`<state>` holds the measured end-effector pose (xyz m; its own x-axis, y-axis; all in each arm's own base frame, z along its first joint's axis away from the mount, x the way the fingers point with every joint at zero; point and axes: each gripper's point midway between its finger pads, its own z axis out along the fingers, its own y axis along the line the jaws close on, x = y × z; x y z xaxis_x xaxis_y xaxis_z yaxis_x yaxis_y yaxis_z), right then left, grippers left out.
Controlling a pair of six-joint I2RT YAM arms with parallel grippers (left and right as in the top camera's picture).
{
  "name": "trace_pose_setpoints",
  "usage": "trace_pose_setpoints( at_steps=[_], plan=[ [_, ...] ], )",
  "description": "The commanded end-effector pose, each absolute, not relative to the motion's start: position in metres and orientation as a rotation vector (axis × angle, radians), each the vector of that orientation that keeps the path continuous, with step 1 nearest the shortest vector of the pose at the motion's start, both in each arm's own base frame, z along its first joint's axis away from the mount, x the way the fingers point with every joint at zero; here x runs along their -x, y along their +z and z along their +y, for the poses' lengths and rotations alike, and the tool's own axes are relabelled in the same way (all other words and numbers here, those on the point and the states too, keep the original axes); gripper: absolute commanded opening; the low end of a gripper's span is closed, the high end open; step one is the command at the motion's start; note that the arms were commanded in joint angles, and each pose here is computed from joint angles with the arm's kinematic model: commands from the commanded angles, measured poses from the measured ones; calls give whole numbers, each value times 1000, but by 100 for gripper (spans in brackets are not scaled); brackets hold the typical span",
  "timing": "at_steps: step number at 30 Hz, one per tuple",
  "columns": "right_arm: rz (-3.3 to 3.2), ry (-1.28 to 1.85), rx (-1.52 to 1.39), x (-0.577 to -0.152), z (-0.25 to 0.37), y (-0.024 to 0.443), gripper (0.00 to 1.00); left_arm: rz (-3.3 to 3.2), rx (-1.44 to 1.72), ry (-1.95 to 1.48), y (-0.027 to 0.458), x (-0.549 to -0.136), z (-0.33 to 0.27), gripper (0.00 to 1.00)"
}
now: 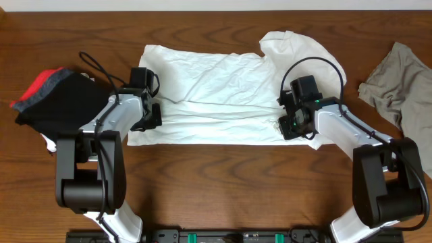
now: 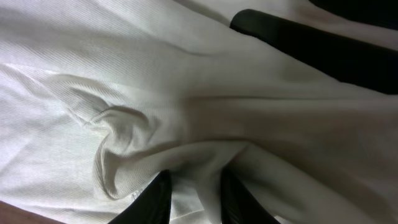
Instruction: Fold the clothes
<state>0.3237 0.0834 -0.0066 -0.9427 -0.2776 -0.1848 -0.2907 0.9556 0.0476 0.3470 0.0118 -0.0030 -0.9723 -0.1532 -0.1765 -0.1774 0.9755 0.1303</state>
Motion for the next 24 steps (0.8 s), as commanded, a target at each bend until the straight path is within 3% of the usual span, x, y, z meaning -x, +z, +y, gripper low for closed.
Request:
trace_pose_setpoints(
  at_steps=[1, 3, 8, 16, 24],
  plan=[
    [3108, 102, 418, -286, 78, -52, 29, 3031, 263, 199, -18, -328, 10, 27],
    [3142, 99, 417, -278, 76, -53, 31, 3051, 263, 204, -18, -323, 11, 29],
    [3320, 62, 253, -240, 67, -49, 23, 3130, 261, 225, -18, -304, 11, 31],
    [3515, 57, 79, -187, 62, -48, 25, 3255, 342, 271, -15, -269, 13, 32],
    [3511, 256, -46, -176, 81, -58, 22, 3373, 422, 329, -7, -237, 14, 32]
  ],
)
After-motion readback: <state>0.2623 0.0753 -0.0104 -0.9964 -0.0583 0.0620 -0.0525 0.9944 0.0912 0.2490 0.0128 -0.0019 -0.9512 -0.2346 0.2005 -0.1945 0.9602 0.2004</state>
